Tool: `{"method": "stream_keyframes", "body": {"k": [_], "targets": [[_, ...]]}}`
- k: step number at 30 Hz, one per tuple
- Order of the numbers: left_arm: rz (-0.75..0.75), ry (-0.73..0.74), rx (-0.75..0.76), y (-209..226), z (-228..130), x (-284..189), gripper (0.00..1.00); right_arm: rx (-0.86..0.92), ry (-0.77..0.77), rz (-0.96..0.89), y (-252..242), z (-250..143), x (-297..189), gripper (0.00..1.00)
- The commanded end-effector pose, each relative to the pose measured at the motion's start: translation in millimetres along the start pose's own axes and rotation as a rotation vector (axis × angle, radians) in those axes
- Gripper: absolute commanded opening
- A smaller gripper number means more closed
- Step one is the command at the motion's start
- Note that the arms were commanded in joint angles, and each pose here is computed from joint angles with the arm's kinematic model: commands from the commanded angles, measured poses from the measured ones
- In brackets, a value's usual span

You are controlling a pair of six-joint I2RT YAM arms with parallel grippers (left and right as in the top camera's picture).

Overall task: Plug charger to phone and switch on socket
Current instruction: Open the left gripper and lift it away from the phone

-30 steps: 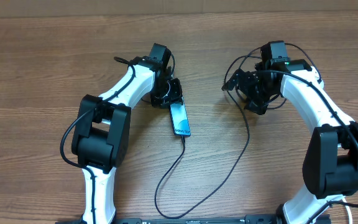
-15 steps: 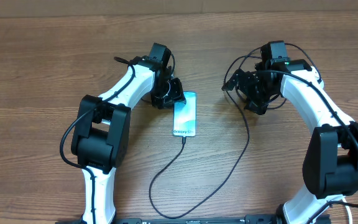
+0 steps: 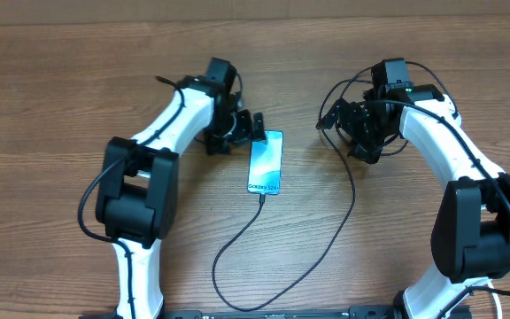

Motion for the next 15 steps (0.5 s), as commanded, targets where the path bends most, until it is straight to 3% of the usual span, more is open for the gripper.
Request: {"method": "stream_keyframes", "body": {"k": [1,8,15], "targets": [[0.057,-0.184,0.107,0,15,-62,1.00,-0.026,-0.037,0.007,6,3,-10,0.99],[0.269,-0.502,0.151,-3,-19,-181,1.00,-0.026,-0.038,0.007,6,3,-10,1.00],[0.218,-0.658,0.166,4,-98,-273,1.00,-0.026,-0.038,0.007,6,3,-10,1.00]]}}
Point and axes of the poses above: each gripper's point midway between its finger pads, its own x axis out along the fingers, its own y axis along the line the jaws close on, z = x × y, the point moved 9 cm from there along -x, back along the fingers, and after that the axes turned 9 degrees about -x, right-handed, at the moved point
